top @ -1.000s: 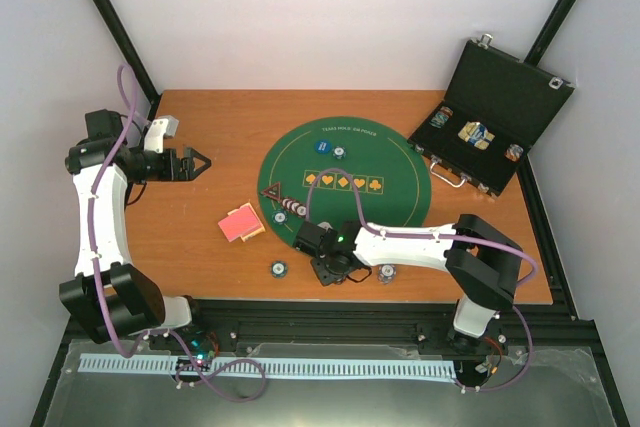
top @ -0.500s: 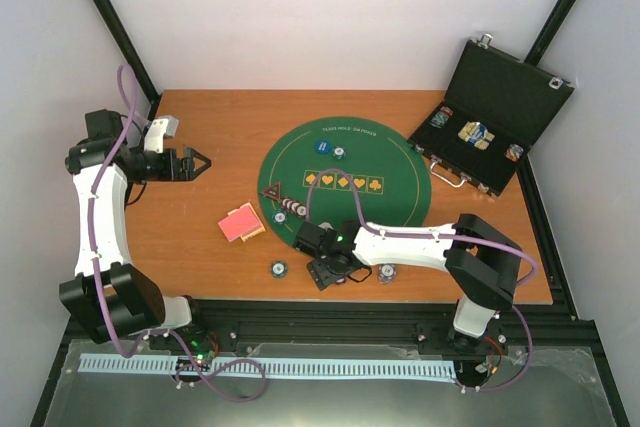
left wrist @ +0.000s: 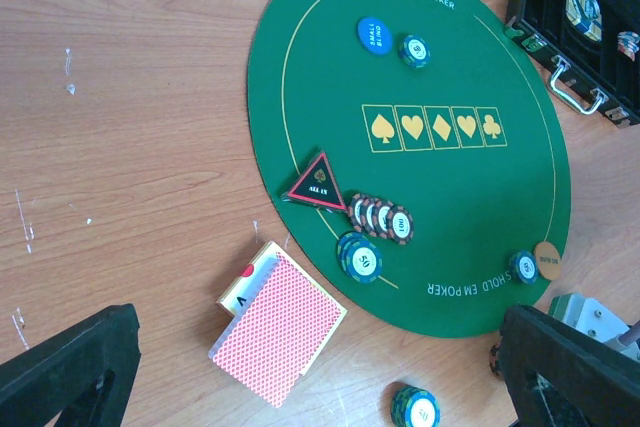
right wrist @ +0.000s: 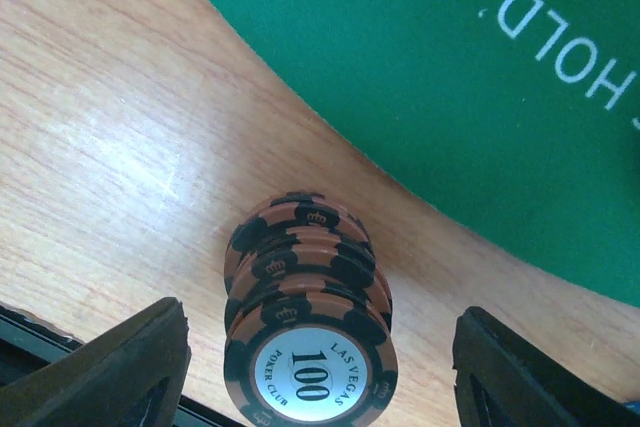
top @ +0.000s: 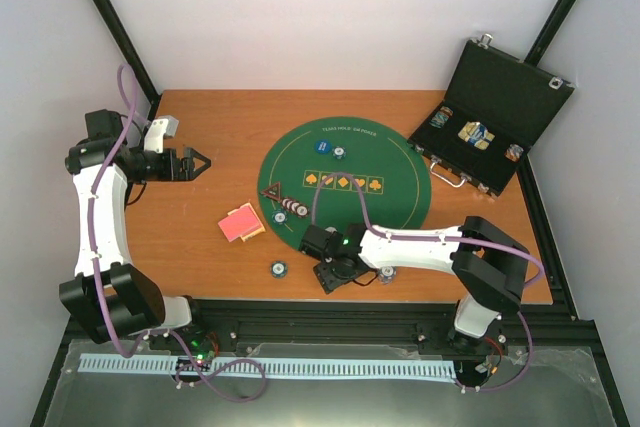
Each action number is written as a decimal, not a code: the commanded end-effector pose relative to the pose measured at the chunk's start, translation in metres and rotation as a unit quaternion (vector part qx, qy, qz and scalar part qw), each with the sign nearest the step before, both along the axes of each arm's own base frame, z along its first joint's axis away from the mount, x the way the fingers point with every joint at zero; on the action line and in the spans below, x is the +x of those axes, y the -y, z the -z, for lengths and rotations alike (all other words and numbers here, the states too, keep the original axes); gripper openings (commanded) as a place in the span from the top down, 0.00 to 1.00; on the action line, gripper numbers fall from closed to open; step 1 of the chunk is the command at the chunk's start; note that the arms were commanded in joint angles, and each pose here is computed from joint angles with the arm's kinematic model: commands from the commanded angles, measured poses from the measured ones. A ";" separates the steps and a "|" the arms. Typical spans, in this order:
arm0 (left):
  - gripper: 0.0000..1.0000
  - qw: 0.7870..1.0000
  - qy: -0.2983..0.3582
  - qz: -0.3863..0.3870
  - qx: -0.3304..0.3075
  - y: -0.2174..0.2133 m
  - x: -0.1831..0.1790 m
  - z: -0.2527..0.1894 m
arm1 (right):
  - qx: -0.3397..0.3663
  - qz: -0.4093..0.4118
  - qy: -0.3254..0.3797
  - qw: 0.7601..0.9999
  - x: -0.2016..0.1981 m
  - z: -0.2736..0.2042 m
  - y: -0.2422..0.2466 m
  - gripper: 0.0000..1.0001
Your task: Distribute texas hold em gaming equipment
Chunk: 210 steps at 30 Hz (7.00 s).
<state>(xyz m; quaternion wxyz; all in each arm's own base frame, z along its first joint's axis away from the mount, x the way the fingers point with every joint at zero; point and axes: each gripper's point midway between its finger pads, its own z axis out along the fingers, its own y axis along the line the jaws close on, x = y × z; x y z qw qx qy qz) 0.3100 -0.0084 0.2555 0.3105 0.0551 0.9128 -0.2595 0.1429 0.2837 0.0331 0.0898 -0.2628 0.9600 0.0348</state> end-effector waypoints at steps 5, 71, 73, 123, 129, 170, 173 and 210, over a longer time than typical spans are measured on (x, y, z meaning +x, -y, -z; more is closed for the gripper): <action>0.00 1.000 0.022 0.000 0.008 -0.004 0.003 -0.015 | 0.015 0.001 0.000 1.000 -0.004 -0.004 -0.004 0.33; 0.00 1.000 0.001 0.005 -0.003 -0.003 0.006 0.002 | 0.030 0.102 0.141 0.984 0.278 -0.107 -0.007 0.60; 0.00 1.000 -0.001 0.007 -0.004 -0.003 0.007 0.004 | 0.026 0.116 0.140 0.983 0.302 -0.098 0.001 0.60; 0.00 1.000 0.016 0.009 0.000 -0.003 0.007 -0.011 | 0.068 0.186 0.149 0.969 0.363 -0.140 0.067 0.29; 0.00 1.000 0.012 0.006 -0.003 -0.001 0.002 -0.014 | 0.064 0.141 0.147 0.977 0.266 -0.149 0.037 0.27; 0.00 1.000 0.007 0.004 0.018 -0.001 -0.014 -0.003 | 0.026 0.044 0.014 0.999 -0.005 0.011 -0.009 0.31; 0.00 1.000 0.009 0.003 0.017 -0.001 -0.013 -0.006 | 0.021 0.043 0.015 0.999 -0.004 0.014 -0.009 0.34; 0.00 1.000 0.011 0.001 0.010 0.000 -0.010 -0.011 | 0.030 0.023 0.063 0.997 0.018 -0.042 -0.014 0.61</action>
